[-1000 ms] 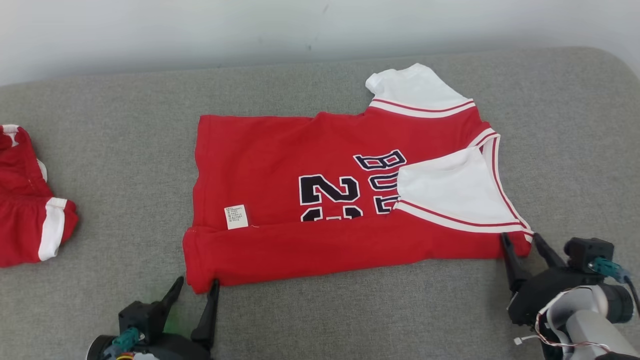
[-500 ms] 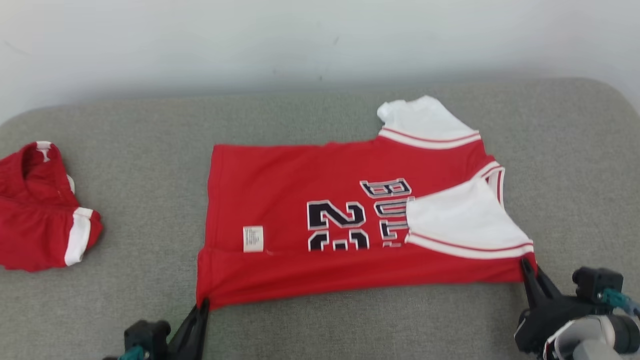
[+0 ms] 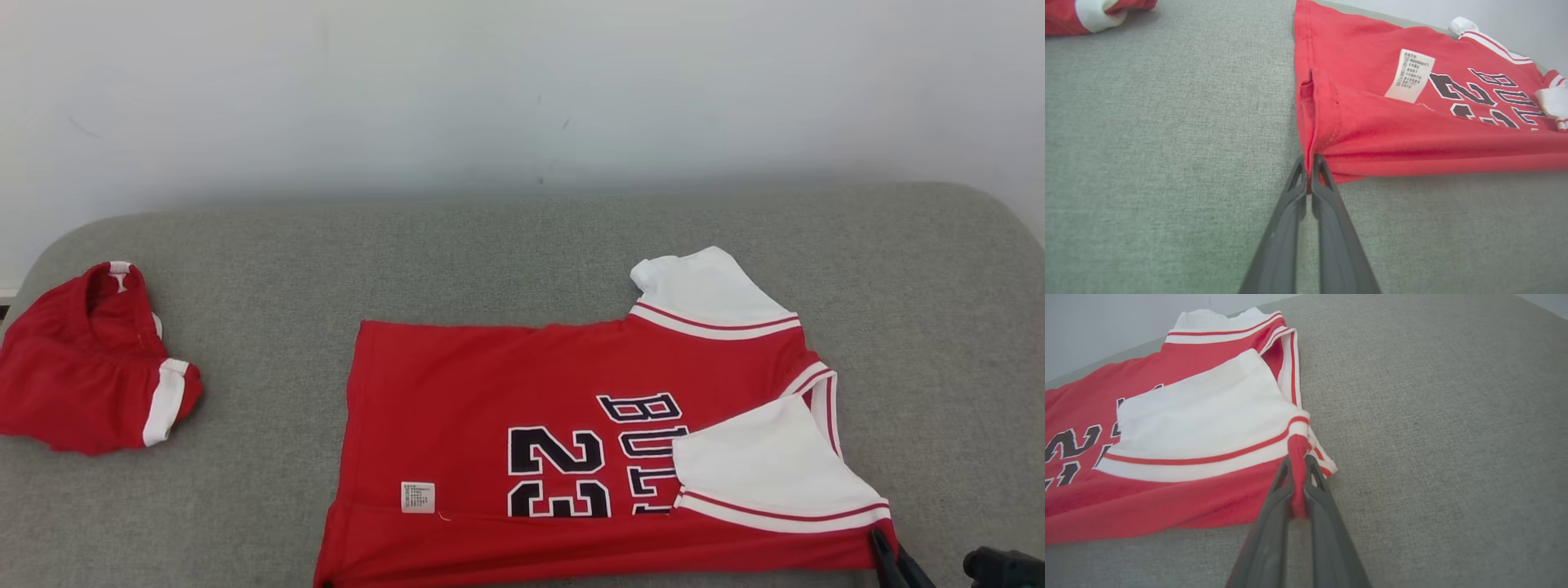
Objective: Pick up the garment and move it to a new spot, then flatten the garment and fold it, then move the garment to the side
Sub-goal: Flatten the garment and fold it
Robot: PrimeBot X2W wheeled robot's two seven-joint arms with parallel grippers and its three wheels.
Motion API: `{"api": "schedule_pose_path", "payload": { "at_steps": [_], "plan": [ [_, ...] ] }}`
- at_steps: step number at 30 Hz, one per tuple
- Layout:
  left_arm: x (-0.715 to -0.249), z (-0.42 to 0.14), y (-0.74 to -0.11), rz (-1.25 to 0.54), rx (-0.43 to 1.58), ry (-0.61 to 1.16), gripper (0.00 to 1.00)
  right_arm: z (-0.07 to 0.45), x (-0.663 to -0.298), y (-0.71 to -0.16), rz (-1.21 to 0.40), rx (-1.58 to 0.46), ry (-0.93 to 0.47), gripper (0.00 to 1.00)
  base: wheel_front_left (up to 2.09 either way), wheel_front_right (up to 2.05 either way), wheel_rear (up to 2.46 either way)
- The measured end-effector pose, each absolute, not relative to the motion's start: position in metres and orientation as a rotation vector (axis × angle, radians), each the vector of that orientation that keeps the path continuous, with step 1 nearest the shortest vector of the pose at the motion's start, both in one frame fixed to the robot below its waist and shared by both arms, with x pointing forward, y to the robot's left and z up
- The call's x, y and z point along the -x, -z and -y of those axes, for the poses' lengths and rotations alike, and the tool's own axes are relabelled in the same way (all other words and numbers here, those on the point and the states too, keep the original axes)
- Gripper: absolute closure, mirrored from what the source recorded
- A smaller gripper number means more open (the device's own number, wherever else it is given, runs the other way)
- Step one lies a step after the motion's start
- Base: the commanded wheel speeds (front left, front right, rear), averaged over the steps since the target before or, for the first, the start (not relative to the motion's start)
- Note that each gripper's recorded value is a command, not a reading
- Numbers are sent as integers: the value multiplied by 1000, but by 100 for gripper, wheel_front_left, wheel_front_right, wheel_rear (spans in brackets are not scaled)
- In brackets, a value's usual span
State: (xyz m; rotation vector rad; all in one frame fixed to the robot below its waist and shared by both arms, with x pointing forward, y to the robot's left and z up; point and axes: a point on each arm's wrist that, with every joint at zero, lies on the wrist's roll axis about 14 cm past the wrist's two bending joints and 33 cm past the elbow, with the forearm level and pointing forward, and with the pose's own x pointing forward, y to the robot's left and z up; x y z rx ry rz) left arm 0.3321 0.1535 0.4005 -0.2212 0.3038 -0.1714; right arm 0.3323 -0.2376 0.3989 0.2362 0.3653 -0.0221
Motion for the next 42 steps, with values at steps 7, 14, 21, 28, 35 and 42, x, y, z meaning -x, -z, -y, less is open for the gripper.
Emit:
{"api": "schedule_pose_path", "payload": {
  "at_steps": [7, 14, 21, 28, 35, 42],
  "plan": [
    [-328, -154, -403, -297, 224, 161, 0, 234, -324, -411, -344, -239, 27, 0, 0, 0, 0],
    [-349, -170, -455, -111, 183, 112, 0, 225, -341, -460, -165, -212, 0, 0, 0, 0, 0],
    [-352, -187, -507, 66, 126, 48, 0, 206, -350, -502, 6, -193, -43, 0, 0, 0, 0],
    [-351, -205, -522, 119, 70, 3, 0, 196, -349, -522, 104, -169, -60, 0, 0, 0, 0],
    [-349, -203, -518, 109, 29, 30, 0, 189, -340, -518, 112, -169, -60, 0, 0, 0, 0],
    [-344, -199, -511, 90, 29, 42, 0, 186, -336, -510, 98, -184, -53, 0, 0, 0, 0]
  ]
}}
